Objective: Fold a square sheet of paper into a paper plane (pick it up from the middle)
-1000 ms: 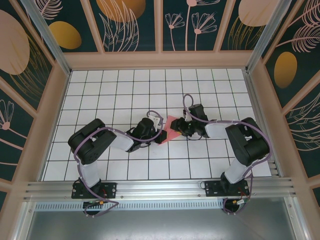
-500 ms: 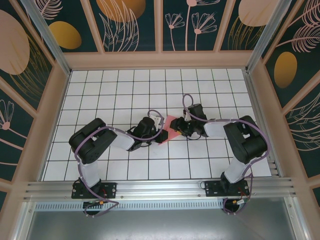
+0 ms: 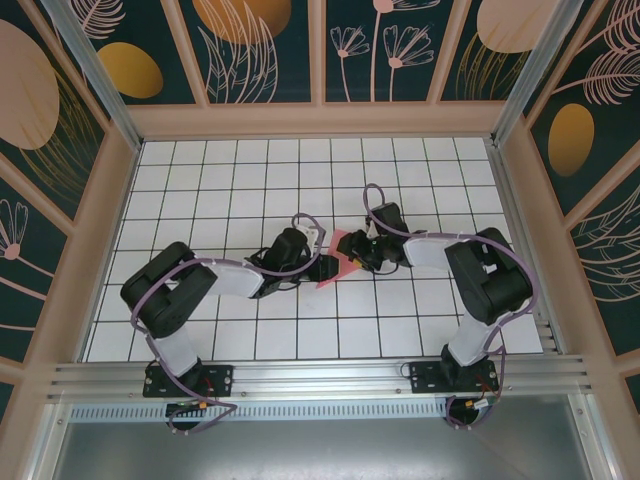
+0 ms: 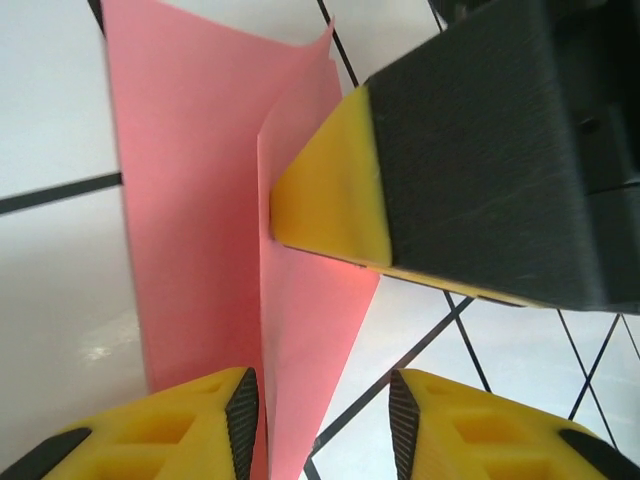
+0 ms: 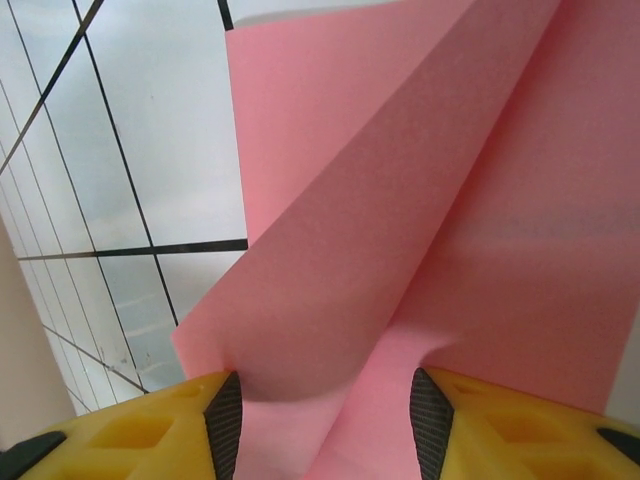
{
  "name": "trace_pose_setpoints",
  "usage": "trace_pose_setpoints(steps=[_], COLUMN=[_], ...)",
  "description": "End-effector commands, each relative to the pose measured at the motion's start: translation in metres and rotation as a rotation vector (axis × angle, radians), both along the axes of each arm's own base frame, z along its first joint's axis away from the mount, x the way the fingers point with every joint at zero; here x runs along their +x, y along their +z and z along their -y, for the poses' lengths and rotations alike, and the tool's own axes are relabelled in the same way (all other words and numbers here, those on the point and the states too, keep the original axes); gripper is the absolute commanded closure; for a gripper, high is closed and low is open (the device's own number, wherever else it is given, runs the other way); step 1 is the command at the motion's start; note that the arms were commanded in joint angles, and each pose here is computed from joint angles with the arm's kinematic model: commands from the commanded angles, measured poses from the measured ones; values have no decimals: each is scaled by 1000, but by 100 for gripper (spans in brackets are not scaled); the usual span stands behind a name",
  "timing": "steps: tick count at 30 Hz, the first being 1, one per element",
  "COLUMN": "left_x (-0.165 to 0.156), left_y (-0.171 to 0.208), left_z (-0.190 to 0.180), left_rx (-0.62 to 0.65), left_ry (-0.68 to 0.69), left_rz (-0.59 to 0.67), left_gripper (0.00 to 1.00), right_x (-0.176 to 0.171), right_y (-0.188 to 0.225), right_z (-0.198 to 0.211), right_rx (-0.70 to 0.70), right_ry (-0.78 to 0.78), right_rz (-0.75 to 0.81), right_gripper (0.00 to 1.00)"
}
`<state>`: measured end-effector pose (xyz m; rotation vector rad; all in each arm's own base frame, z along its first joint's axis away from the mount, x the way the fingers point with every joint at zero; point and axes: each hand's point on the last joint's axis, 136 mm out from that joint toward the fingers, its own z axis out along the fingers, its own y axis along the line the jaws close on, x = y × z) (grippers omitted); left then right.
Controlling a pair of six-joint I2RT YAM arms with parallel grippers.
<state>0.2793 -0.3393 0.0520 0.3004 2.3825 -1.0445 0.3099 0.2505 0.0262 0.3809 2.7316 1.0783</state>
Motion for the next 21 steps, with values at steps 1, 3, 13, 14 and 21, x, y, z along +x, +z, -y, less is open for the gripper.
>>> trace_pose_setpoints(steps=[1, 3, 13, 14, 21], left_x=[6, 5, 2, 3, 15], left_y=[13, 17, 6, 4, -12], left_z=[-14, -13, 8, 8, 2], left_rx=[27, 5, -34, -28, 41], left_ry=[70, 73, 8, 13, 74], left_rz=[13, 11, -70, -72, -76], left_gripper=[59, 60, 71, 72, 78], right_x=[-31, -32, -38, -38, -40], right_y=[-72, -76, -86, -86, -88], right_z=[48, 49, 51, 51, 52], right_rx=[-288, -305, -333, -333, -338], right_ry=[-72, -73, -77, -74, -66], right_rz=[-168, -182, -227, -227, -234], right_gripper=[47, 46, 42, 42, 41])
